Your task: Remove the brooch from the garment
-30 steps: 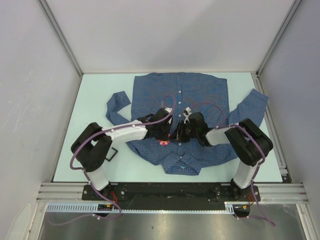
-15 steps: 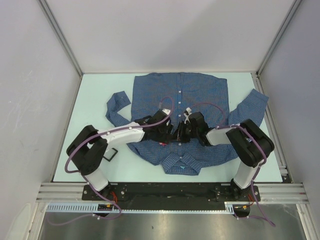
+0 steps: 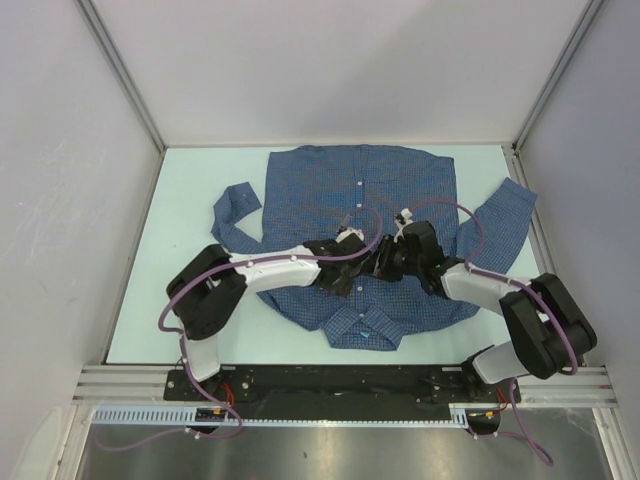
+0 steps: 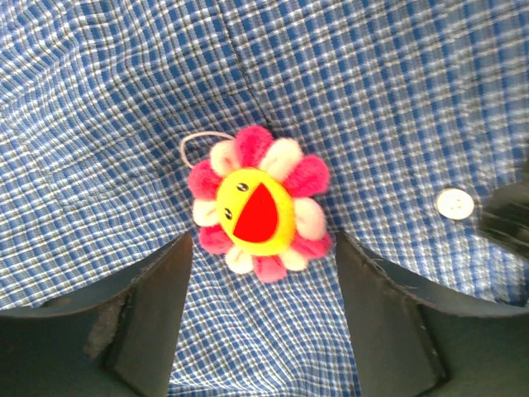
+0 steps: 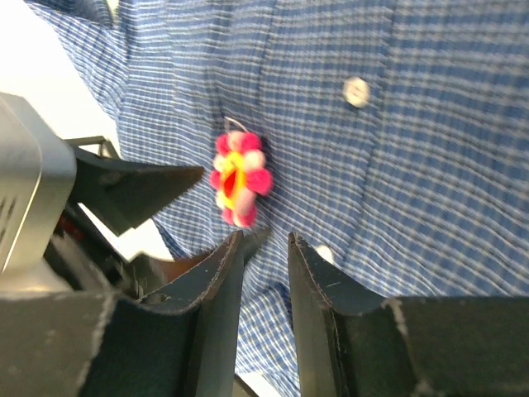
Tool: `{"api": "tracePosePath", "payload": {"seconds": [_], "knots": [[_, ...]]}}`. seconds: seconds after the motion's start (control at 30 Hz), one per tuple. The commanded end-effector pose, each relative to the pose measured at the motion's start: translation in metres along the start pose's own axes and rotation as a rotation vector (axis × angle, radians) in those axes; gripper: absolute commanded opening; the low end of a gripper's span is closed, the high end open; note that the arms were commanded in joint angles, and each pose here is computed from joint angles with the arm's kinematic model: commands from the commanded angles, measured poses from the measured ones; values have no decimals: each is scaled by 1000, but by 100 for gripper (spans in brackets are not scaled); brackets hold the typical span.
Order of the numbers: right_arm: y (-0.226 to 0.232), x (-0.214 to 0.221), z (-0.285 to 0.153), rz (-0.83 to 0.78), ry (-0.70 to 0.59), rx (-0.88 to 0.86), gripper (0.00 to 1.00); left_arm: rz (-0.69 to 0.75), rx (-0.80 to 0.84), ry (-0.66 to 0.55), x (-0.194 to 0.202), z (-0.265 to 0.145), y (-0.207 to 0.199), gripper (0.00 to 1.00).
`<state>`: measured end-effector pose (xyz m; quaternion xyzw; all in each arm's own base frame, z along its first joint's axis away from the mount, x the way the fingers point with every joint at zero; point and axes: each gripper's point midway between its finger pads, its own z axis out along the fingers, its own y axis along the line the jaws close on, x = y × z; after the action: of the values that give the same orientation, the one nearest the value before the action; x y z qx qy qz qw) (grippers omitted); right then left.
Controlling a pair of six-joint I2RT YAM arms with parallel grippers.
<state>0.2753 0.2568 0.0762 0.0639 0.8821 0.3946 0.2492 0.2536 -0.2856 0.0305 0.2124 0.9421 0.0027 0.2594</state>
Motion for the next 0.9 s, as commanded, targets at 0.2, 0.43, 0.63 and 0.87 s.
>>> {"api": "tracePosePath", "payload": {"seconds": [0.2,0.43,0.63,0.87], "knots": [[-3,4,-15,-59,-7,6,34,77,-133,-12,-15,-1,9,48],[5,10,-6,-74,13,-37,34,136,-110,-24,-22,-7,8,8],[9,19,3,-97,41,-68,34,177,8,5,-16,-11,-9,0],[13,30,10,-142,67,-89,33,116,201,1,-11,-26,-29,0]]}}
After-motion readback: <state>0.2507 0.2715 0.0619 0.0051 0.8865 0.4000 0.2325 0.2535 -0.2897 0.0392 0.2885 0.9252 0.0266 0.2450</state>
